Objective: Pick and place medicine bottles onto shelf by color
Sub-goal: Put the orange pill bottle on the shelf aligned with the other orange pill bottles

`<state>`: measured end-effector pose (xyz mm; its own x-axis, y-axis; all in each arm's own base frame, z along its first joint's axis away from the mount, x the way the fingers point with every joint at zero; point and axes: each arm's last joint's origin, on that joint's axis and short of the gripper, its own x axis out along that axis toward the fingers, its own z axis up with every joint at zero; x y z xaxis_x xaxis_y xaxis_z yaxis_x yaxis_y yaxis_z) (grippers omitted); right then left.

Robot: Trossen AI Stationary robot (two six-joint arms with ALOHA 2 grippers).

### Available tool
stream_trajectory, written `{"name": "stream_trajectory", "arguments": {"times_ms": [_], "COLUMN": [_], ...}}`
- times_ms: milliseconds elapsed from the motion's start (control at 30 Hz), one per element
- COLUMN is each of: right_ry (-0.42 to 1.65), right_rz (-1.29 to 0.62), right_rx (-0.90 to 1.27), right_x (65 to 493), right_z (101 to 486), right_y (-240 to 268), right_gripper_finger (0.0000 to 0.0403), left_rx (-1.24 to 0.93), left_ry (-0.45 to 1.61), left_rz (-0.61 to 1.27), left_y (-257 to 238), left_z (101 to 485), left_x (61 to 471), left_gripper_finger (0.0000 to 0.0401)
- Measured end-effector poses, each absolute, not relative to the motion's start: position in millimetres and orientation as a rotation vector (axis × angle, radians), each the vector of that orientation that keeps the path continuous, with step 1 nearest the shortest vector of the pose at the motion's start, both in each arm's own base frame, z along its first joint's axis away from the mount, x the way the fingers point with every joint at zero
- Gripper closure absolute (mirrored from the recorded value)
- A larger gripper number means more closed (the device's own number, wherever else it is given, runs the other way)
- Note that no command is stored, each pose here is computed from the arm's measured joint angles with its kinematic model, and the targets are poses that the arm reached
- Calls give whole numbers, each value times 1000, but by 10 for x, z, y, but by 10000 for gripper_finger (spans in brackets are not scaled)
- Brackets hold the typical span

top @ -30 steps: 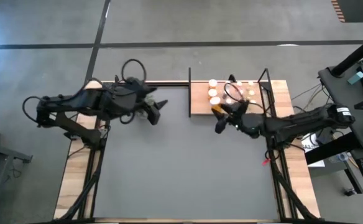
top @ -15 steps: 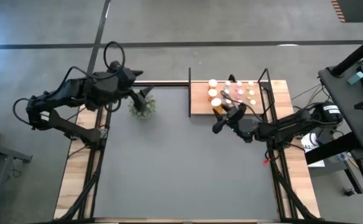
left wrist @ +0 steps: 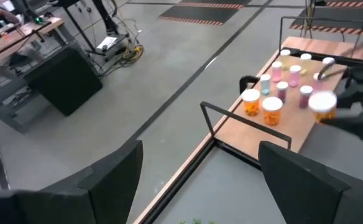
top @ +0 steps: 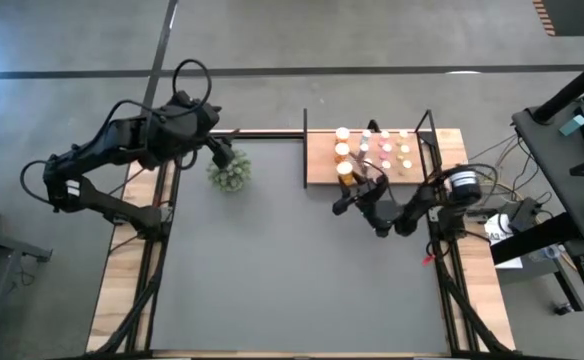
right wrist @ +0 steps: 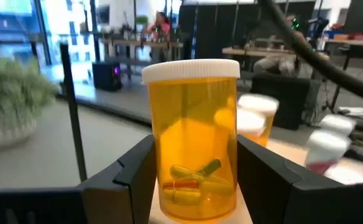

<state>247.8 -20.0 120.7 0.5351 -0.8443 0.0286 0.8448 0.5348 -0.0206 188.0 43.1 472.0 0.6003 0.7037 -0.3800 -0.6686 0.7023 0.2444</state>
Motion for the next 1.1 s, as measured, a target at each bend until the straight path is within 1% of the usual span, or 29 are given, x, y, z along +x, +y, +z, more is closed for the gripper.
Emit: {"name": "stream_trajectory", "arguments": {"times_ms": [200,367,533,1100], "right_ry": [20,43,28,-14], "right_rz": [-1021,-1056,-1105,-1135], "right_rx": [10,6,51,65], "right_x": [2614,2690,2712,2837], "right_z": [937,813,736,794], "right_y": [-246,-340,-471,-592], "right_gripper_finger": [220,220,220,220], "left_rx": [75,73,70,66], "left_ry": [476,475,474,477], "left_rz": [807,808,810,810], "left_y": [457,463,466,473], "left_z": [4720,4720,4719,4704], "left_x": [1875,1877,1878,1926], "left_gripper_finger": [99,99,99,99]}}
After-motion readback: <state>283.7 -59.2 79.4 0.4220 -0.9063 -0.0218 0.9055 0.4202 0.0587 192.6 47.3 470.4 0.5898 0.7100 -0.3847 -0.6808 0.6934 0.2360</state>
